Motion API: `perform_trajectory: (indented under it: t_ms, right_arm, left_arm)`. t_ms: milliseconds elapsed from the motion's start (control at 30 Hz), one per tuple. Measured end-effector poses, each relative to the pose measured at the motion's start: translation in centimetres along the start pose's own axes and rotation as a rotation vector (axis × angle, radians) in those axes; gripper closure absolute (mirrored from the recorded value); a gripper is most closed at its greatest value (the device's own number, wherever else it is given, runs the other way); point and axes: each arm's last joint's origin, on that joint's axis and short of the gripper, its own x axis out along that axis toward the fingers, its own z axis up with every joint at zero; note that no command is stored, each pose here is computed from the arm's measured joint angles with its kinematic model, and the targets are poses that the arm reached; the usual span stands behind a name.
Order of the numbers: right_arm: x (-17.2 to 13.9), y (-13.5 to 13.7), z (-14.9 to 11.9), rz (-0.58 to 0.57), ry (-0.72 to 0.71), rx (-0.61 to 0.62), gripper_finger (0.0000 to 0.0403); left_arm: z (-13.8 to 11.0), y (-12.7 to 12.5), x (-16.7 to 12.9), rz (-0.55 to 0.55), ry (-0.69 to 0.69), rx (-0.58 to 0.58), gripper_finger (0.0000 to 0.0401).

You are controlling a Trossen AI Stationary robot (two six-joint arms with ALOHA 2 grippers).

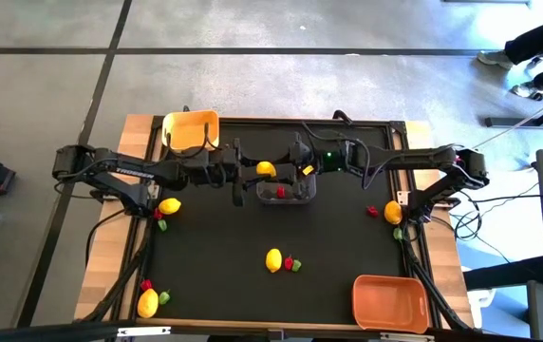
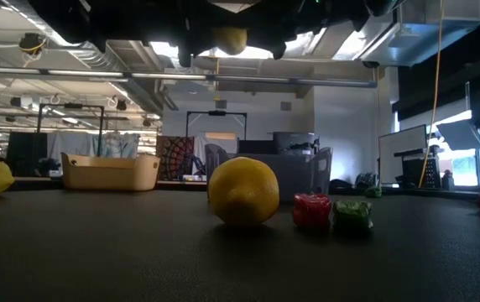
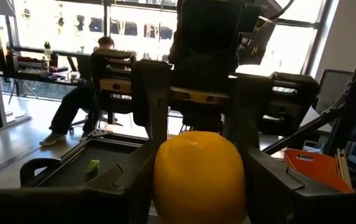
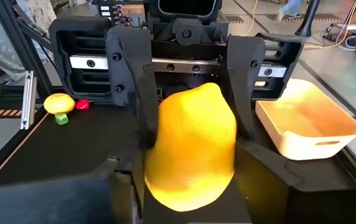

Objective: Sort produce into baskets
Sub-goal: Put the yellow lemon into the yellow bin

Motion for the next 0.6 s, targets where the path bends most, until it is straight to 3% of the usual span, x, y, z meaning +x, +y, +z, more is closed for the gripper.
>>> perform_trajectory:
  t_ms: [233, 600]
  right_arm:
    - [-0.8, 0.2, 0.0, -0.004, 0.059, 0.000, 0.0148]
    - [-6.2, 0.4, -0.2, -0.239, 0.335, 0.006, 0.0139]
  left_arm:
    - [-0.2, 0.0, 0.0, -0.005, 0.016, 0.002, 0.0212]
    - [-0.3, 0.7, -0.3, 0.065, 0.066, 0.018, 0.0208]
